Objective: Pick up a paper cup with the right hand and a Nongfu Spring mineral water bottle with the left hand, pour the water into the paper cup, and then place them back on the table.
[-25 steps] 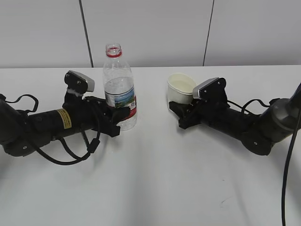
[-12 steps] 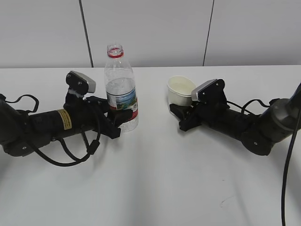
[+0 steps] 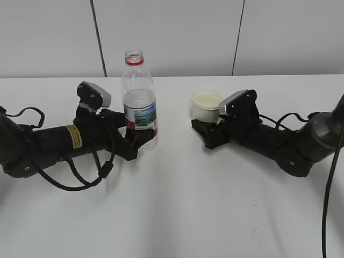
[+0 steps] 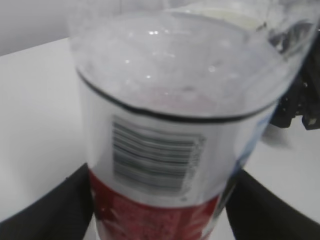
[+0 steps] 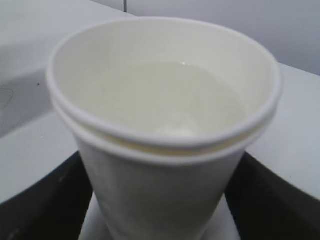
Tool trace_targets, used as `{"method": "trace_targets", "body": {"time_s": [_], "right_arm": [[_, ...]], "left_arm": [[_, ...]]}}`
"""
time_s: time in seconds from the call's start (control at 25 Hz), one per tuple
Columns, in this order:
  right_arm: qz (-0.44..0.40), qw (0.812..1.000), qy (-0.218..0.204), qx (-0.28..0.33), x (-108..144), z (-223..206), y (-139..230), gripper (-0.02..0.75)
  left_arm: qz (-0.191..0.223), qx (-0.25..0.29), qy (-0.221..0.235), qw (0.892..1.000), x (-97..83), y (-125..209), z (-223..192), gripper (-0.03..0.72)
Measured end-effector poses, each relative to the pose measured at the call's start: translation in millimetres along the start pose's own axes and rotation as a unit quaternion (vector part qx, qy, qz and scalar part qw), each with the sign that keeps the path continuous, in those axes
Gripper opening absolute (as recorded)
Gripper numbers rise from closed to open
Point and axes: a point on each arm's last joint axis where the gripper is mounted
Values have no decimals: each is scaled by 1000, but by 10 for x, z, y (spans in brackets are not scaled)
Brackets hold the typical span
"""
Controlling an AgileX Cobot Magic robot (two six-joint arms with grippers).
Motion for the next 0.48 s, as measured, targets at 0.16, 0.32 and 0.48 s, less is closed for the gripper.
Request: {"method": "trace_targets", "body": {"time_s": [0.16,0.32,0.48], "right_arm": [[0,1000,-3,8,14,9,21,600],[-12,1000,-5,18,76,90,70,599],[-25,999,6,29,82,231,22,599]], "left_arm": [[-3,25,-14,1000,22,37,4,542],[-5,40,-25,999,33,47,19,560],[0,52,-41,998,12,36,92,567]]}}
Point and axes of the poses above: a point on each arm's last joint axis where the gripper is mounted, z pointing back along that axis away from the gripper, x along the wrist's bending axis when the last joint is at zero, y = z × x, and after that the axes turned 14 degrees about z, right-handed
